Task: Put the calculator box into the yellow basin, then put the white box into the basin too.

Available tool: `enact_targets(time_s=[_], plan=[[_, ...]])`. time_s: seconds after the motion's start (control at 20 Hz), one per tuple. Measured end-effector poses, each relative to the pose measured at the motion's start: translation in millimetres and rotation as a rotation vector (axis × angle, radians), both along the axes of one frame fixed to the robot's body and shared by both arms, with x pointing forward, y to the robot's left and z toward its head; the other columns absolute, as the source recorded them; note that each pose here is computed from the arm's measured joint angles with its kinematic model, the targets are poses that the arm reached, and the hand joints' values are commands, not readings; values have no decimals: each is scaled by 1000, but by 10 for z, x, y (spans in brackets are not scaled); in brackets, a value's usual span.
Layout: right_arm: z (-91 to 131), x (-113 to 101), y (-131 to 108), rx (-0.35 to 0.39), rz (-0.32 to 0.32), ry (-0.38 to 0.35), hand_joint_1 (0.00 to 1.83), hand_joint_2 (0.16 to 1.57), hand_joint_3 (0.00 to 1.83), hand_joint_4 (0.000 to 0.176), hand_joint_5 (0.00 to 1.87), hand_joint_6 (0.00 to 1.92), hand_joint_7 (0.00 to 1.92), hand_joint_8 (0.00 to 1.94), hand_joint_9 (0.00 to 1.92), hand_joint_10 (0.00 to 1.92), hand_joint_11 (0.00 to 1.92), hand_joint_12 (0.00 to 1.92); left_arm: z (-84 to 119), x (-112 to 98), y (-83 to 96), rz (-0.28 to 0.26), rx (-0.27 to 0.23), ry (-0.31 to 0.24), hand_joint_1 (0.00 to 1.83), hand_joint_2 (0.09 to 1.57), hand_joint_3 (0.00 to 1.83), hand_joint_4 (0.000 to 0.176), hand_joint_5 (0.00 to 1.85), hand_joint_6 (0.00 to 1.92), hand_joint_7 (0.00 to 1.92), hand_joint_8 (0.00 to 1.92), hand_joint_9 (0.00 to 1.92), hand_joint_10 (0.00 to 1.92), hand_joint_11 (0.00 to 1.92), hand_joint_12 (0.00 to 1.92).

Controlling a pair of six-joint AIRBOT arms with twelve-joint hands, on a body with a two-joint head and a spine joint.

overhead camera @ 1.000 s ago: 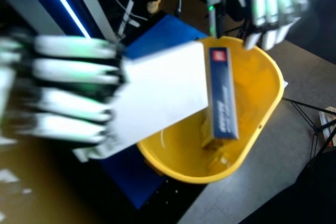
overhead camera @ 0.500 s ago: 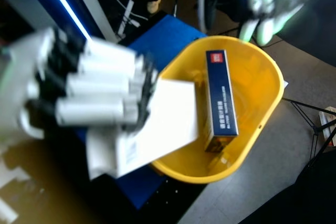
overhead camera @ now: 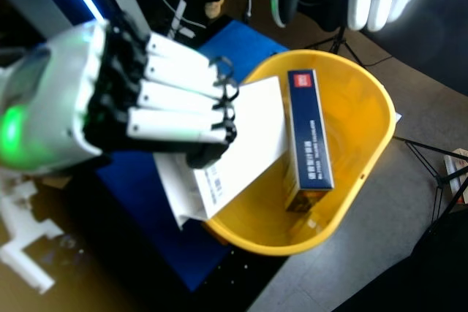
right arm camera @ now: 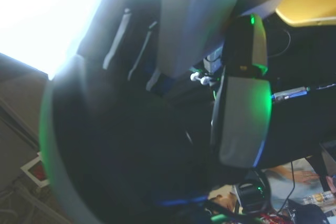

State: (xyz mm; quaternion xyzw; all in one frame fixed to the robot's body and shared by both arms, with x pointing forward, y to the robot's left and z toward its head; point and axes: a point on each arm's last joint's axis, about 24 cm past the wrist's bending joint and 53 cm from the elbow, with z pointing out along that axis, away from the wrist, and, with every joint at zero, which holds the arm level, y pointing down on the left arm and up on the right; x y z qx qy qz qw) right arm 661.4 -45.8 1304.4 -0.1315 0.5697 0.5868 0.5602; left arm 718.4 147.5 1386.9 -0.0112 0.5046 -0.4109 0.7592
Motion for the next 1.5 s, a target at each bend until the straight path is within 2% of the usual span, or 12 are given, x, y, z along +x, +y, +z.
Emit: enact_targets(time_s=[0.05, 0.1, 0.15, 0.25, 0.3, 0.35, 0.5, 0.65, 0.75, 1.2, 1.4, 1.5], plan=[[-11, -14, 42, -1, 9, 0, 1309, 1083, 0, 0, 1063, 692, 1050, 1129, 1048, 1423, 947, 1678, 1, 2, 5, 1, -3, 1, 679, 1016, 0, 0, 678, 177, 734, 286, 437, 1032, 225, 1679], [-27, -29, 80, -7, 19, -1, 1392, 1085, 0, 0, 989, 839, 1015, 1014, 1003, 1182, 927, 1560, 9, -4, 2, 0, -3, -3, 674, 1023, 1, 0, 681, 159, 644, 462, 390, 1049, 192, 1685], [-37, -37, 94, -12, 22, -2, 1389, 1098, 0, 0, 968, 831, 967, 1115, 978, 1225, 934, 1593, 11, -6, 0, 0, -2, -5, 665, 1016, 0, 0, 685, 147, 644, 425, 408, 982, 202, 1649], [-43, -27, 85, -14, 20, 1, 1267, 1132, 3, 0, 823, 1131, 1030, 1013, 836, 1116, 622, 1588, 10, -3, 7, 1, -4, -3, 667, 1038, 8, 0, 672, 129, 621, 397, 384, 979, 176, 1650], [-43, -15, 72, -15, 16, 1, 1268, 1022, 0, 0, 694, 829, 896, 668, 711, 865, 387, 1574, 11, -3, 8, 1, -6, -3, 661, 1049, 4, 0, 652, 105, 623, 334, 392, 929, 165, 1639], [-44, -7, 60, -16, 13, 2, 1150, 905, 0, 0, 615, 277, 682, 40, 617, 298, 226, 1394, 13, -5, 6, 1, -4, -5, 691, 1052, 1, 0, 660, 97, 639, 325, 360, 1027, 150, 1697], [-36, -2, 56, -11, 12, 6, 979, 881, 1, 0, 482, 75, 400, 0, 368, 53, 2, 1352, 13, -6, 5, 1, -4, -5, 692, 1049, 1, 0, 678, 96, 648, 298, 357, 1007, 163, 1682], [-24, -2, 56, -7, 13, 8, 880, 849, 0, 0, 326, 6, 158, 2, 54, 7, 0, 441, 8, 0, 14, 2, -9, -1, 661, 1086, 3, 0, 661, 80, 641, 204, 355, 919, 131, 1659], [-20, -1, 47, -4, 14, 12, 855, 861, 2, 0, 249, 1, 80, 0, 0, 0, 0, 210, 16, -3, 18, 3, -12, -4, 698, 1091, 1, 0, 675, 81, 663, 189, 330, 1009, 110, 1723], [5, 14, -4, 1, 7, 16, 742, 903, 1, 0, 262, 2, 74, 1, 16, 10, 0, 509, -3, 1, 26, 4, -11, 0, 708, 1098, 1, 0, 587, 234, 538, 518, 294, 1092, 87, 1724], [11, 21, -17, 10, 8, 28, 766, 852, 0, 0, 372, 20, 204, 5, 139, 27, 0, 867, -9, 1, 22, 4, -9, 0, 699, 1099, 1, 0, 592, 71, 649, 115, 306, 921, 51, 1711], [21, 32, -28, 19, 5, 34, 780, 850, 0, 0, 429, 30, 218, 4, 191, 37, 0, 1017, -17, 3, 23, 4, -8, 3, 727, 1089, 0, 0, 641, 120, 628, 223, 265, 1042, 45, 1737]])
